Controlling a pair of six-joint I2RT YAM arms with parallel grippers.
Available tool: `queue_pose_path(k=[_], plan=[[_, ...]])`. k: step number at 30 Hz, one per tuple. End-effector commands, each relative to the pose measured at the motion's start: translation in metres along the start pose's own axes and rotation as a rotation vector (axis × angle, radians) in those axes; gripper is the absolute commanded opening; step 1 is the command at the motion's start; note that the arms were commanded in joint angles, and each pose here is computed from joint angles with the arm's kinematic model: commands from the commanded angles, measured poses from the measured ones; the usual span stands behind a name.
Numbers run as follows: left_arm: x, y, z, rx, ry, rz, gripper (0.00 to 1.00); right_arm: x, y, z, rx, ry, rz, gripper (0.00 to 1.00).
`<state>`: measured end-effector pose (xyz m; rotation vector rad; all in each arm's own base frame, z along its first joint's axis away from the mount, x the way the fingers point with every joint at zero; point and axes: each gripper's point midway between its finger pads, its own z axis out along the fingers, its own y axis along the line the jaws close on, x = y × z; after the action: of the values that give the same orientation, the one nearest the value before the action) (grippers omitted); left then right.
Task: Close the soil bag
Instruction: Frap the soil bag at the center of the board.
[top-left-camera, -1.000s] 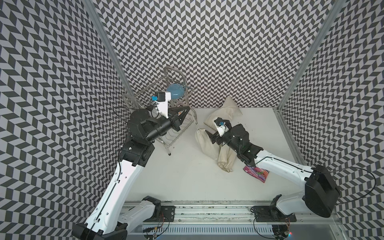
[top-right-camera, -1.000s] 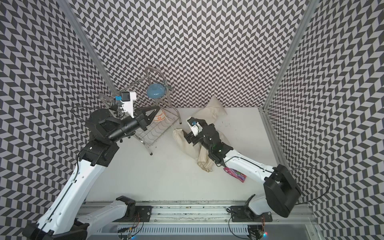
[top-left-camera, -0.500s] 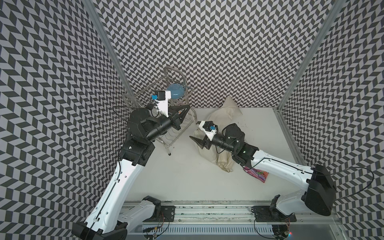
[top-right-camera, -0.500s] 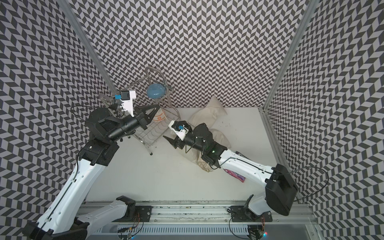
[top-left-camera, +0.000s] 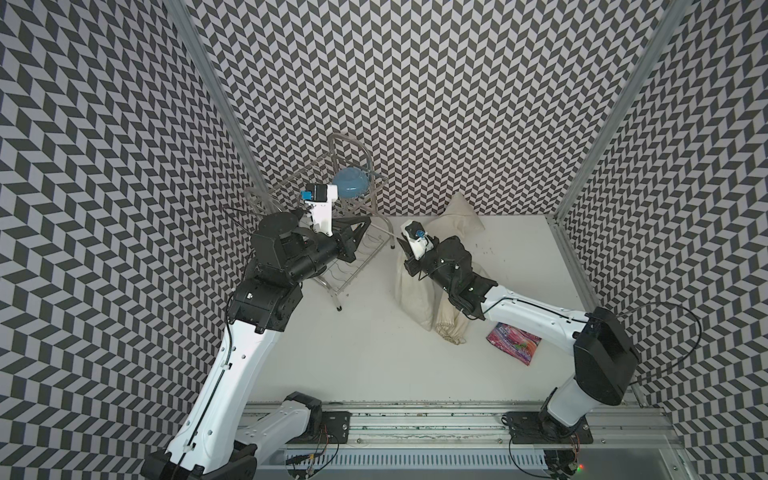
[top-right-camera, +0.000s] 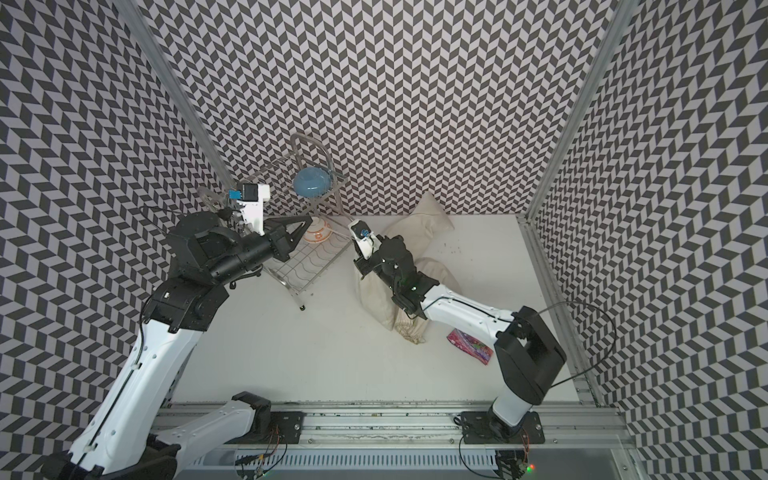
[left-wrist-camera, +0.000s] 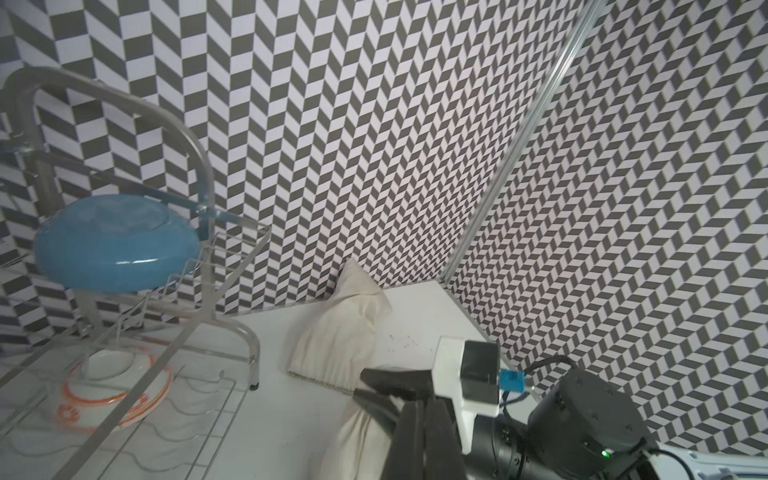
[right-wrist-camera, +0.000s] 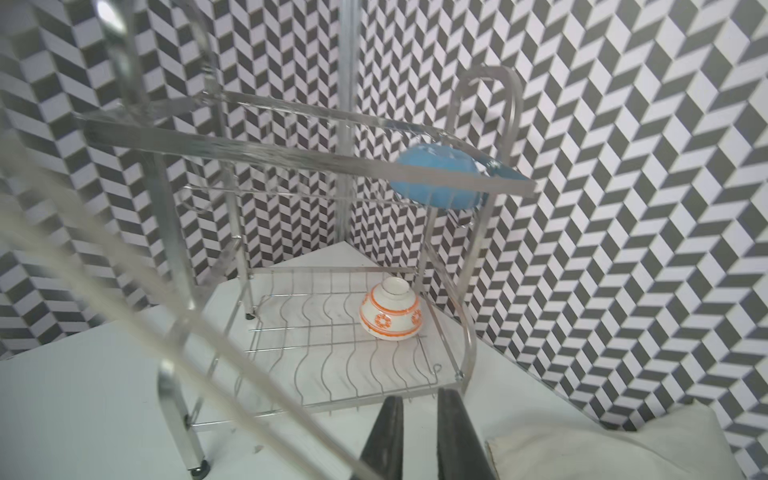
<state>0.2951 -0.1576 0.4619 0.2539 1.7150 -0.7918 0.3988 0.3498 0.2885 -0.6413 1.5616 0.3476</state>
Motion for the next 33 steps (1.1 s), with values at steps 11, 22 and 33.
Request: queue_pose_path(k=[11, 22, 33], plan=[[-0.081, -0.006, -0.086, -0.157, -0.406, 0.111, 0.0, 0.125, -0.055, -0.027, 0.118, 0.371, 0.05, 0.19], [0.089, 0.123, -0.08, -0.571, -0.187, -0.084, 0.0, 0.065, 0.069, -0.049, -0.305, 0.26, 0.086, 0.55], [0.077, 0.132, -0.109, -0.709, -0.221, 0.034, 0.67, 0.113, -0.043, -0.14, 0.149, 0.352, 0.333, 1.0]])
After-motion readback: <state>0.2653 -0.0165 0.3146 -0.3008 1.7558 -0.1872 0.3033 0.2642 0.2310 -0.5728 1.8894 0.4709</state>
